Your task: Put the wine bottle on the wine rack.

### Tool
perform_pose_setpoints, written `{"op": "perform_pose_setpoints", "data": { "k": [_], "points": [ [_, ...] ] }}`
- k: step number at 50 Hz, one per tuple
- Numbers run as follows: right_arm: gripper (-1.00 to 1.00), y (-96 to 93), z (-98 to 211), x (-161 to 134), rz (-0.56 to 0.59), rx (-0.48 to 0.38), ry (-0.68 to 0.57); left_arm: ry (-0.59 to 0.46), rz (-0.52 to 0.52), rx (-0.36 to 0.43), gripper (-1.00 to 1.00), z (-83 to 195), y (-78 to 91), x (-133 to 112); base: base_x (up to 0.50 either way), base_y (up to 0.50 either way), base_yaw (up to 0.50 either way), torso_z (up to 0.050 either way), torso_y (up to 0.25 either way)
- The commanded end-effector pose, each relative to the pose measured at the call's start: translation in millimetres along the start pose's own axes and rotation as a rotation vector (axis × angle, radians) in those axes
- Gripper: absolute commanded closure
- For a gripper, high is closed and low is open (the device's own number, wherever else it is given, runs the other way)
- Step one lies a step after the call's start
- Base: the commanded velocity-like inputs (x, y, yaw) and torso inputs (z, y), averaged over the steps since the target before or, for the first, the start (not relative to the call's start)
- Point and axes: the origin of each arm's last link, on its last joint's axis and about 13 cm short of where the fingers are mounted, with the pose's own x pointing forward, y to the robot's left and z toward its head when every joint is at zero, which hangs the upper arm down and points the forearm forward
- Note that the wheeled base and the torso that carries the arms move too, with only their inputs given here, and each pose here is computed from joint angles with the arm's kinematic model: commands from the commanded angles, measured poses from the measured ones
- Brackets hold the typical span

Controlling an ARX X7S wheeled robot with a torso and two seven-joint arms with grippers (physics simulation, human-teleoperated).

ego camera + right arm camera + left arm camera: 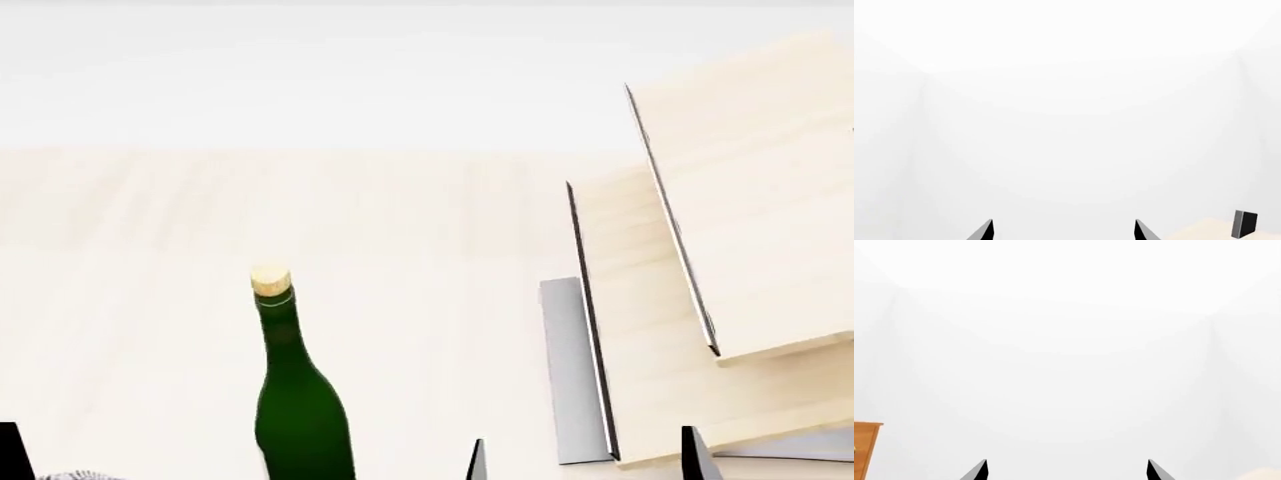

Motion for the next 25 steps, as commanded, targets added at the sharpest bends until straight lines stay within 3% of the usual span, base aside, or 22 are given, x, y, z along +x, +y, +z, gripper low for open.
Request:
{"op": "perform_pose_setpoints", "data": {
  "k": [1, 25],
  "points": [
    [-1.00, -0.1, -0.7, 0.1, 0.001, -0.001, 0.000, 0.000, -0.002, 0.000, -1.00, -0.2, -0.1, -0.2, 0.00, -0.13, 0.00, 0.000, 0.000],
    [-1.00, 0.6, 0.1, -0.1, 0.003, -0.001, 0.001, 0.001, -0.002, -0.001, -1.00, -0.3, -0.5, -0.7, 0.00, -0.13, 0.00, 0.000, 0.000]
  ]
}}
